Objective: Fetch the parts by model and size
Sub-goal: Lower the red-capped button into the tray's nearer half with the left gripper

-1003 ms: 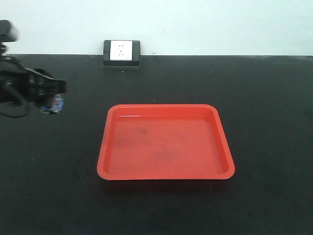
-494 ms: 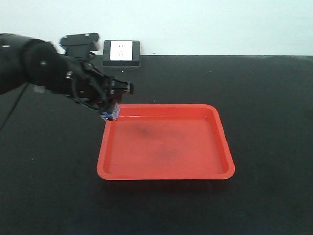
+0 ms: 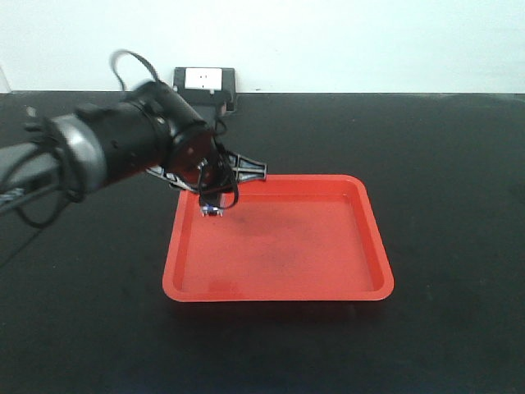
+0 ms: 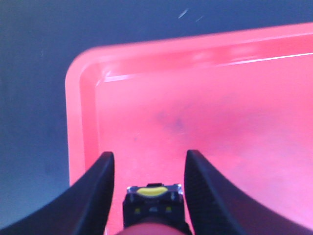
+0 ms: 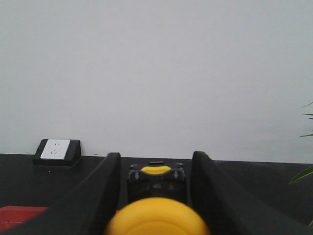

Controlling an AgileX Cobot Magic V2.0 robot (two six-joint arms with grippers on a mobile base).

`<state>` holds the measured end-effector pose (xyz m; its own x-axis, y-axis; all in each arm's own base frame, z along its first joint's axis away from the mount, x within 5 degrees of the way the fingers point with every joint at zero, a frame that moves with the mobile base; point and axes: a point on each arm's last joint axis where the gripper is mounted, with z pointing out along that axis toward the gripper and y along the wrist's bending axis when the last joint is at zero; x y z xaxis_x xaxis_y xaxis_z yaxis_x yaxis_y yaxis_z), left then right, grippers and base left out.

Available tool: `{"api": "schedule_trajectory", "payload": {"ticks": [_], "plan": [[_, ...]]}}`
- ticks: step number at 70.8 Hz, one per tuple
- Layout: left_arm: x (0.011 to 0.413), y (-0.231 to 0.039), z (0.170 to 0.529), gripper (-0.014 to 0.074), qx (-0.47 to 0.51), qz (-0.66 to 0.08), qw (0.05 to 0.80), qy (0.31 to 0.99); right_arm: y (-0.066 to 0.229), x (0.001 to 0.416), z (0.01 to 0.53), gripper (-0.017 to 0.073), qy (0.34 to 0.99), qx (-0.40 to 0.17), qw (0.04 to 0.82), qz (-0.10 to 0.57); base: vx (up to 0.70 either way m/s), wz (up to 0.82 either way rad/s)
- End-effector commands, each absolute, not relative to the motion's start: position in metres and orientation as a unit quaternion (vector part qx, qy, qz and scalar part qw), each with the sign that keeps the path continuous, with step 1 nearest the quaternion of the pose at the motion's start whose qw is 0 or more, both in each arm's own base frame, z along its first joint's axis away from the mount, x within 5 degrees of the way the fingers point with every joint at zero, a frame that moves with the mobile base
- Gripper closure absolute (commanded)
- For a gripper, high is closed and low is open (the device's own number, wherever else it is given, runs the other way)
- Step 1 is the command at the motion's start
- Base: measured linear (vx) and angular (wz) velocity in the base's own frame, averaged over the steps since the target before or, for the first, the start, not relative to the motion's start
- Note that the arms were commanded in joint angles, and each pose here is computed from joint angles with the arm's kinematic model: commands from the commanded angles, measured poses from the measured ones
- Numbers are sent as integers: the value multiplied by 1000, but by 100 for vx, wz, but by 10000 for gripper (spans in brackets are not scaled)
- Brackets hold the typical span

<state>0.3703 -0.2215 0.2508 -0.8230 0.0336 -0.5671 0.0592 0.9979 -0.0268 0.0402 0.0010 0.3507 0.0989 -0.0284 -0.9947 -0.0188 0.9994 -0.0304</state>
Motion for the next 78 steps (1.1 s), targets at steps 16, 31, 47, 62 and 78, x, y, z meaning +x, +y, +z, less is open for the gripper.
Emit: {"api": "schedule_trajectory", "payload": {"ticks": [16, 31, 47, 62, 78], "plan": [[386, -233, 243, 597, 24, -48, 332, 942, 1, 39, 363, 565, 644, -16, 764, -2, 0, 0], [392, -237, 217, 594, 32, -37, 316, 948, 1, 39, 363, 565, 645, -16, 764, -2, 0, 0], [394, -239, 206, 587, 34, -34, 308, 950, 1, 39, 363, 565, 645, -16, 764, -2, 0, 0], [394, -239, 206, 528, 35, -33, 309, 950, 1, 39, 363, 565, 645, -16, 764, -2, 0, 0], [394, -239, 206, 336, 34, -32, 306, 951, 1, 39, 363, 565, 645, -16, 764, -2, 0, 0]]}}
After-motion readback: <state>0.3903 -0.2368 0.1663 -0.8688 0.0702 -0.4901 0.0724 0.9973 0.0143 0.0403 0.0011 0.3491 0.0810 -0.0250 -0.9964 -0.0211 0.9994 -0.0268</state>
